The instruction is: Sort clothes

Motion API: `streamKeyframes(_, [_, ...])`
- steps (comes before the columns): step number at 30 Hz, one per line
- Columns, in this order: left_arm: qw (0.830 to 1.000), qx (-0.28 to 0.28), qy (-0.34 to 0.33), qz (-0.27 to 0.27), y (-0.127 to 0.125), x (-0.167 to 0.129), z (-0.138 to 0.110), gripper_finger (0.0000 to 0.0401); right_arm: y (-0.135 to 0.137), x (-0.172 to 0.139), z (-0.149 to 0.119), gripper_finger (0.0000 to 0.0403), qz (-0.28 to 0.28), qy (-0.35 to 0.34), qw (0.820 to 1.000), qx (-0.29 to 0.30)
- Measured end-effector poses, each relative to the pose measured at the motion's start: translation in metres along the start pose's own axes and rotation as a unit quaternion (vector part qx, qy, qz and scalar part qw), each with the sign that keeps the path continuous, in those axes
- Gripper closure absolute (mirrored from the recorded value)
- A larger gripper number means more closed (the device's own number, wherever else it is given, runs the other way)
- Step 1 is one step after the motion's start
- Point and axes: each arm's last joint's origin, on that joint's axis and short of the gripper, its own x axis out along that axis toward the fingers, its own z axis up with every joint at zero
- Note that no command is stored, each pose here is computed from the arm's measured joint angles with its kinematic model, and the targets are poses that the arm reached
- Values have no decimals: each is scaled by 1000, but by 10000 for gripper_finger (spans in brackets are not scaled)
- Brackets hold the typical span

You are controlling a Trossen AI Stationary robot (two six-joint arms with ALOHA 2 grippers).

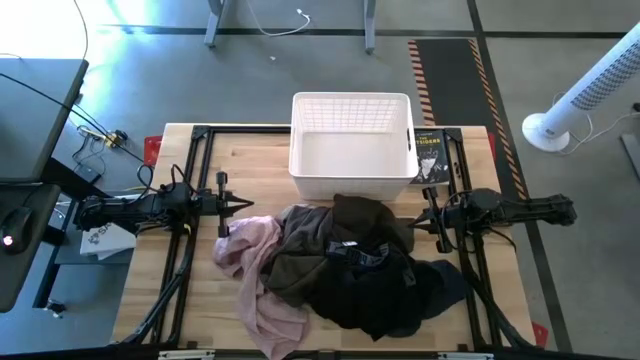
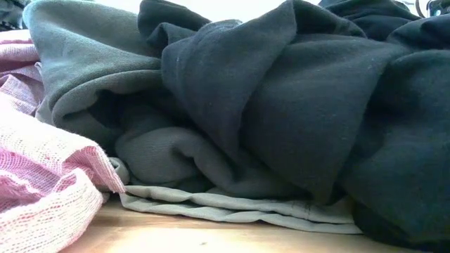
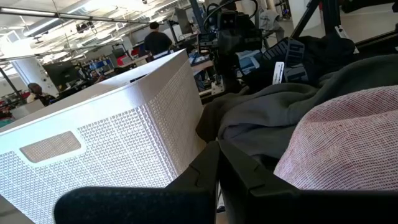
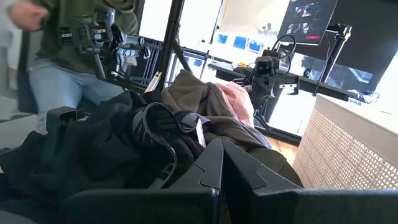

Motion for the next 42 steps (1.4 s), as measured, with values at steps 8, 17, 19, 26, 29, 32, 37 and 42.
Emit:
streamKeyframes(8, [1000,0,0,0,0,0,0,398,0,0,0,403,0,0,1000,0])
streamKeyframes(17, [1000,0,0,1,0,0,0,398,0,0,0,403,0,0,1000,0])
streamKeyframes(19, [1000,0,0,1,0,0,0,398,0,0,0,403,0,0,1000,0])
streamKeyframes(26, [1000,-11,0,1,0,0,0,398,0,0,0,403,0,6,999,-33])
streamKeyframes(29, [999,-37,0,1,0,0,0,398,2,-5,6,403,68,35,991,-107])
streamKeyframes(32, [998,-60,-3,3,0,0,1,398,2,-9,12,403,92,56,979,-174])
streamKeyframes(37, [993,-119,-5,2,0,0,1,398,-5,-8,35,403,46,-48,980,-186])
streamKeyframes(42, [987,-163,-7,2,1,0,1,398,-11,-14,64,403,-1,-189,965,-181])
